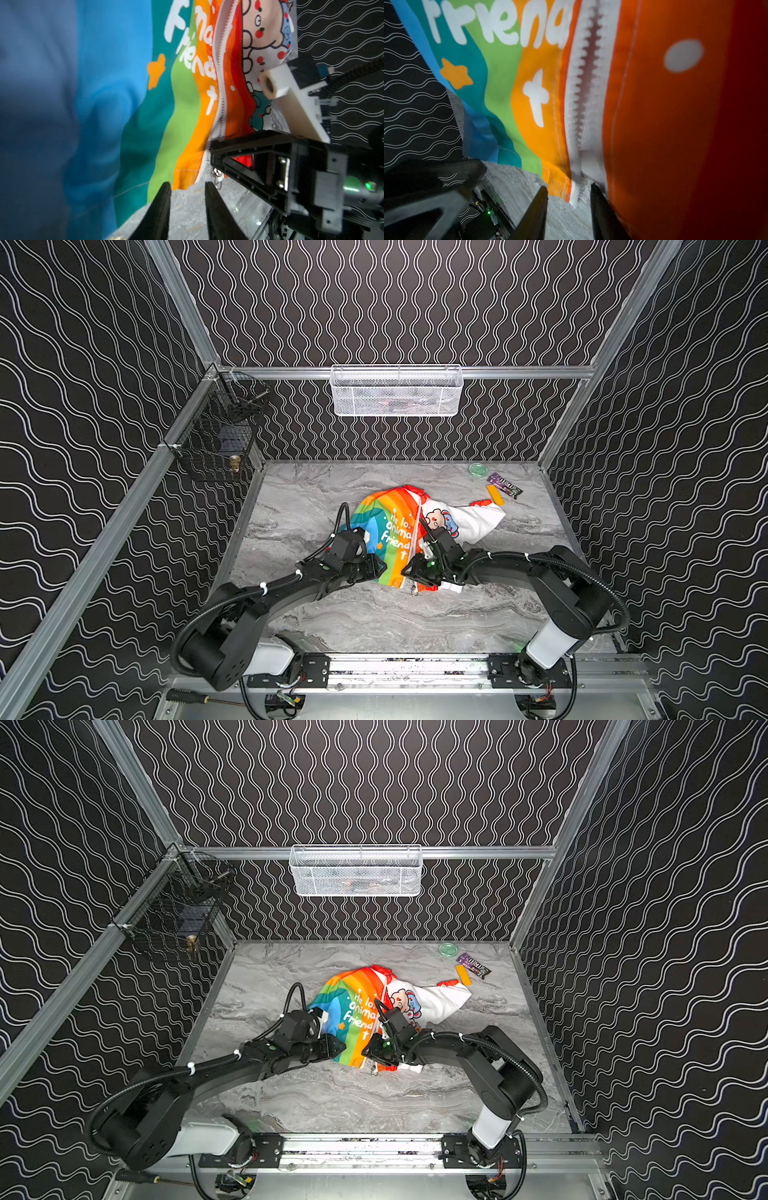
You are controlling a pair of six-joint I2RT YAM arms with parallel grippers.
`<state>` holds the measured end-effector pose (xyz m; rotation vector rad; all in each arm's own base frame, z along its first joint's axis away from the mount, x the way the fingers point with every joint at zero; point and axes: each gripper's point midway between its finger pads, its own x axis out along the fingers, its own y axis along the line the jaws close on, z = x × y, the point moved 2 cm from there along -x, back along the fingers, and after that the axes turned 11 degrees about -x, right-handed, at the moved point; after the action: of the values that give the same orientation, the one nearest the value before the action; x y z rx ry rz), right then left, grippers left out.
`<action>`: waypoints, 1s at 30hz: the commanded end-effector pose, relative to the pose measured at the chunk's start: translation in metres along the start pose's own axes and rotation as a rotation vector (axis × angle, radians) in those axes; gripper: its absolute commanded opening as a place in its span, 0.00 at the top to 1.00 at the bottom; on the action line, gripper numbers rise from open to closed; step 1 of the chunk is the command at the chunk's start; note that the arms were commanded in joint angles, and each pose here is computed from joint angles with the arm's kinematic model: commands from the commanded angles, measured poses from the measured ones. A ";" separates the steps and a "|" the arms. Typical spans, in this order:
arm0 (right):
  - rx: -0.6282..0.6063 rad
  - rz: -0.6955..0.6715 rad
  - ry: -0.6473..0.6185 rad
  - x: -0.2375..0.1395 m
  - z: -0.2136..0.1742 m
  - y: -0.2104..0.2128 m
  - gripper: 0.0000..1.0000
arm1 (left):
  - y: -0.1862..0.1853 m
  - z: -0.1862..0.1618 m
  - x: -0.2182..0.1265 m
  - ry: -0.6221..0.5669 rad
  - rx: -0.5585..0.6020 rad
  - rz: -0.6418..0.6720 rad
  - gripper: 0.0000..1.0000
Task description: Zip up the jacket
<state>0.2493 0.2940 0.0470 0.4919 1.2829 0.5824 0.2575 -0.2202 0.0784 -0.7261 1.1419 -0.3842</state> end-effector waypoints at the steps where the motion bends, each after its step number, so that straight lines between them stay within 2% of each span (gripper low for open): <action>1: 0.012 0.006 -0.026 0.002 0.004 0.000 0.63 | -0.001 0.009 0.009 -0.009 0.005 -0.023 0.72; 8: 0.034 0.034 -0.007 0.009 -0.003 -0.003 0.66 | 0.026 0.003 0.022 0.023 -0.059 0.024 0.79; 14: 0.044 0.084 -0.007 0.010 -0.007 0.002 0.67 | 0.042 -0.006 0.027 0.040 -0.100 0.047 0.81; 22: 0.009 0.133 -0.046 -0.002 -0.002 0.017 0.68 | 0.047 -0.009 0.027 0.043 -0.109 0.052 0.81; 30: -0.006 0.123 -0.028 0.001 -0.002 0.017 0.76 | 0.047 -0.009 0.025 0.039 -0.108 0.050 0.81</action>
<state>0.2442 0.3053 0.0559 0.5856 1.2341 0.6691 0.2609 -0.2120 0.0336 -0.7880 1.1923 -0.3447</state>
